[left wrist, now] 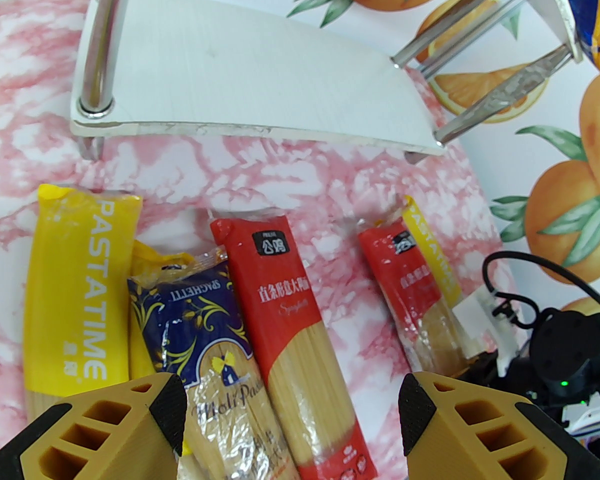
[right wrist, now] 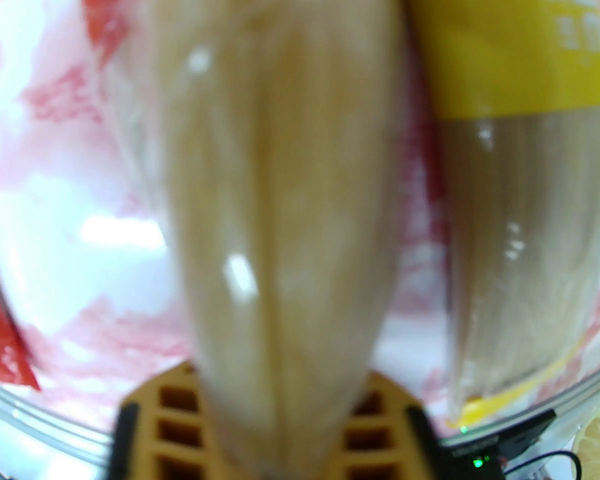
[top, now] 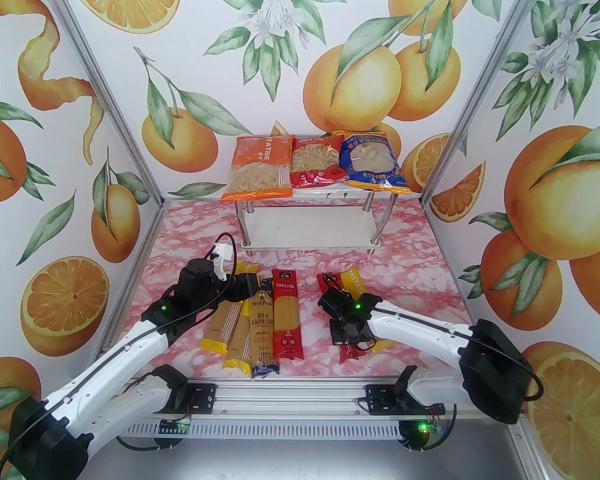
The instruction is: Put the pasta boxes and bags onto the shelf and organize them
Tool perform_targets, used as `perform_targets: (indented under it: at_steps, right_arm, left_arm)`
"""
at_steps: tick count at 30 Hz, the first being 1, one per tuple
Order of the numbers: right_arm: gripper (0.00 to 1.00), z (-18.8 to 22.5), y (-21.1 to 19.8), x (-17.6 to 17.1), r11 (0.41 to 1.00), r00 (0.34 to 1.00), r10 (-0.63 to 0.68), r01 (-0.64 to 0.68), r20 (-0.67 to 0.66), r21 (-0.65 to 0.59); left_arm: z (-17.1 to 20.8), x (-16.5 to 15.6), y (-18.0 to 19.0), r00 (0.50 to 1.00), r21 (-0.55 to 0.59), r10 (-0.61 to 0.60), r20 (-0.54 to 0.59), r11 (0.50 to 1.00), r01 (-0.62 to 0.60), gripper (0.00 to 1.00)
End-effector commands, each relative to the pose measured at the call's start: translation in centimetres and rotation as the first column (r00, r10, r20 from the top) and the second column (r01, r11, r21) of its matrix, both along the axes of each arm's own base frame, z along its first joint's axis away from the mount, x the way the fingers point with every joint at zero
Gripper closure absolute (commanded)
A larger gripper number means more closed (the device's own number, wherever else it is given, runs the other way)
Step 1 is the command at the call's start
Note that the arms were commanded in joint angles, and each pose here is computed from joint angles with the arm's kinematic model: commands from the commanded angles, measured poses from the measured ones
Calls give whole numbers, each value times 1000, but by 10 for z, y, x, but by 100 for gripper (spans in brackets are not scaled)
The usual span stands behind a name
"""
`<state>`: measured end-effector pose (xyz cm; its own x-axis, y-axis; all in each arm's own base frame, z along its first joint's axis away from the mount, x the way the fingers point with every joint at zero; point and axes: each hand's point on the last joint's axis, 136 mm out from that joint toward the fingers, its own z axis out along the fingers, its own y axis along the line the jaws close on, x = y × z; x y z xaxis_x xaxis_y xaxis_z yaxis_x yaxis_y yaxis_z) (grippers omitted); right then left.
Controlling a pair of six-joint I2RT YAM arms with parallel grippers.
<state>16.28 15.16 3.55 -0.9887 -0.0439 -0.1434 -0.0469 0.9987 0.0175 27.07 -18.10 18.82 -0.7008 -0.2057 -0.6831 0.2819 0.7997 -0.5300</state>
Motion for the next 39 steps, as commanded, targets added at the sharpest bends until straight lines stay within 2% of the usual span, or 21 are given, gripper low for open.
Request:
perform_targets:
  at_steps: [1, 7, 11, 17, 24, 29, 32, 34, 39]
  right_arm:
    - [100, 4, 10, 8, 999, 999, 13, -15, 43, 36]
    - [100, 60, 13, 37, 998, 975, 16, -30, 223, 56]
    - [100, 96, 10, 54, 999, 949, 36, -42, 315, 13]
    - [100, 131, 3, 89, 999, 927, 34, -17, 374, -47]
    - [100, 142, -10, 151, 992, 919, 42, 10, 393, -130]
    - [100, 131, -26, 197, 980, 925, 32, 46, 378, -196]
    - [100, 127, -31, 210, 973, 925, 34, 55, 378, -224]
    - [100, 124, -40, 235, 959, 922, 36, 77, 386, -273]
    - [100, 122, -53, 269, 944, 913, 20, 117, 408, -310]
  left_arm:
    - [7, 2, -1, 999, -17, -17, 33, 1000, 18, 27]
    - [16, 9, -2, 999, -24, -14, 49, 1000, 15, 27]
    - [23, 14, -4, 998, -24, -16, 57, 1000, 18, 27]
    - [26, 19, -8, 998, -21, -28, 55, 999, 29, 27]
    - [30, 20, -10, 998, -21, -35, 51, 999, 37, 28]
    - [33, 17, -6, 998, -15, -25, 49, 1000, 25, 28]
    - [34, 16, -4, 998, -13, -21, 52, 1000, 22, 28]
    - [35, 14, -1, 999, -7, -13, 51, 1000, 13, 28]
    - [35, 12, 2, 999, 1, -3, 49, 1000, 3, 27]
